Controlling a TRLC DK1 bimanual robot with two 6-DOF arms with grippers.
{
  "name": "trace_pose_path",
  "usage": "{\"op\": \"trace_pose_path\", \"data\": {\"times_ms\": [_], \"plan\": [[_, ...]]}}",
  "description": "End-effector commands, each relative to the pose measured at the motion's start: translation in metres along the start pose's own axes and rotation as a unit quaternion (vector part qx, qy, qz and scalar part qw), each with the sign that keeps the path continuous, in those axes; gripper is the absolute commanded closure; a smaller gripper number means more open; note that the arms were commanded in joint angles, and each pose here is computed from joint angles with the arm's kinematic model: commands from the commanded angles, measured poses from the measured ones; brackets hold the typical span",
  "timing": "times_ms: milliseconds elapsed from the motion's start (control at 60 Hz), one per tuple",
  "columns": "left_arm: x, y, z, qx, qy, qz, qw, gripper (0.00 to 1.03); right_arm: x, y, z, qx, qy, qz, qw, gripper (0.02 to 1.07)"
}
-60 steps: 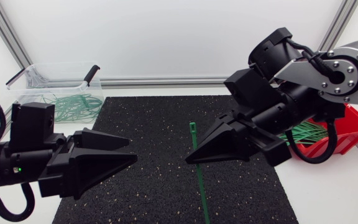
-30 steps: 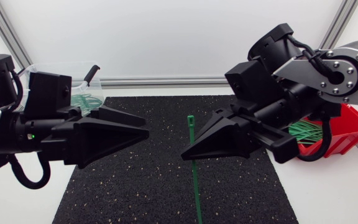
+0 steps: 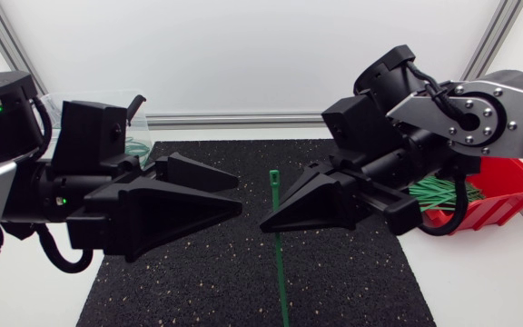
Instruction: Take a green cable tie from the red box, thread the tail through the head to close it, then place it in the transparent bin on the left.
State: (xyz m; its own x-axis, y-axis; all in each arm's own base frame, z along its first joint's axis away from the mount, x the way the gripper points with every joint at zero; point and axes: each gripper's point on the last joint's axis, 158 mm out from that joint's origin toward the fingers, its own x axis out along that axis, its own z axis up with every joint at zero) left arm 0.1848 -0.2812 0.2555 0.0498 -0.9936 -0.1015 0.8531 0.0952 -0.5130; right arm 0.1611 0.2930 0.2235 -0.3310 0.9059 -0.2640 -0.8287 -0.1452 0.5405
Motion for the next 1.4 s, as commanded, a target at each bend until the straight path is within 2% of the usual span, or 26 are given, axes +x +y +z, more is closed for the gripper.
{"op": "trace_pose_path", "data": {"times_ms": [0, 183, 350, 600, 683, 783, 833, 917, 1000, 1117, 1217, 1350, 1383], "plan": [[0.004, -0.012, 0.015, 0.007, -0.007, -0.018, 1.000, 0.04, -0.001, -0.006, -0.006, 0.022, -0.002, 0.002, 1.000, 1.01], [0.017, -0.022, 0.017, 0.009, 0.000, -0.034, 0.999, 0.04, -0.004, -0.009, -0.003, 0.022, -0.007, -0.002, 1.000, 1.01], [0.030, -0.014, 0.015, 0.000, 0.008, -0.032, 0.999, 0.05, -0.005, -0.007, -0.001, 0.020, -0.009, -0.003, 1.000, 1.01], [0.037, -0.007, 0.013, -0.001, 0.009, -0.029, 1.000, 0.12, -0.006, -0.010, 0.003, 0.015, -0.013, -0.007, 1.000, 1.01], [0.038, -0.006, 0.014, 0.001, 0.006, -0.027, 1.000, 0.21, -0.005, -0.011, 0.003, 0.013, -0.013, -0.009, 1.000, 1.01], [0.039, -0.005, 0.014, 0.001, 0.006, -0.025, 1.000, 0.22, -0.006, -0.011, 0.002, 0.011, -0.014, -0.012, 1.000, 1.01], [0.039, -0.004, 0.015, 0.001, 0.004, -0.022, 1.000, 0.30, -0.006, -0.011, 0.002, 0.011, -0.014, -0.012, 1.000, 1.01], [0.040, -0.003, 0.015, 0.000, 0.004, -0.022, 1.000, 0.36, -0.006, -0.011, 0.002, 0.011, -0.014, -0.012, 1.000, 1.01], [0.041, -0.003, 0.016, 0.002, 0.003, -0.021, 1.000, 0.49, -0.007, -0.011, 0.002, 0.008, -0.014, -0.013, 1.000, 1.01], [0.042, -0.001, 0.014, -0.001, 0.004, -0.018, 1.000, 0.49, -0.007, -0.011, 0.002, 0.007, -0.014, -0.014, 1.000, 1.01], [0.044, 0.002, 0.014, -0.002, 0.003, -0.017, 1.000, 0.63, -0.005, -0.011, 0.001, 0.006, -0.012, -0.014, 1.000, 1.01], [0.044, 0.003, 0.016, 0.000, -0.001, -0.015, 1.000, 0.64, -0.005, -0.011, 0.000, 0.007, -0.011, -0.015, 1.000, 1.01], [0.044, 0.003, 0.016, 0.000, -0.002, -0.015, 1.000, 0.68, -0.005, -0.011, 0.000, 0.007, -0.010, -0.015, 1.000, 1.01]]}}
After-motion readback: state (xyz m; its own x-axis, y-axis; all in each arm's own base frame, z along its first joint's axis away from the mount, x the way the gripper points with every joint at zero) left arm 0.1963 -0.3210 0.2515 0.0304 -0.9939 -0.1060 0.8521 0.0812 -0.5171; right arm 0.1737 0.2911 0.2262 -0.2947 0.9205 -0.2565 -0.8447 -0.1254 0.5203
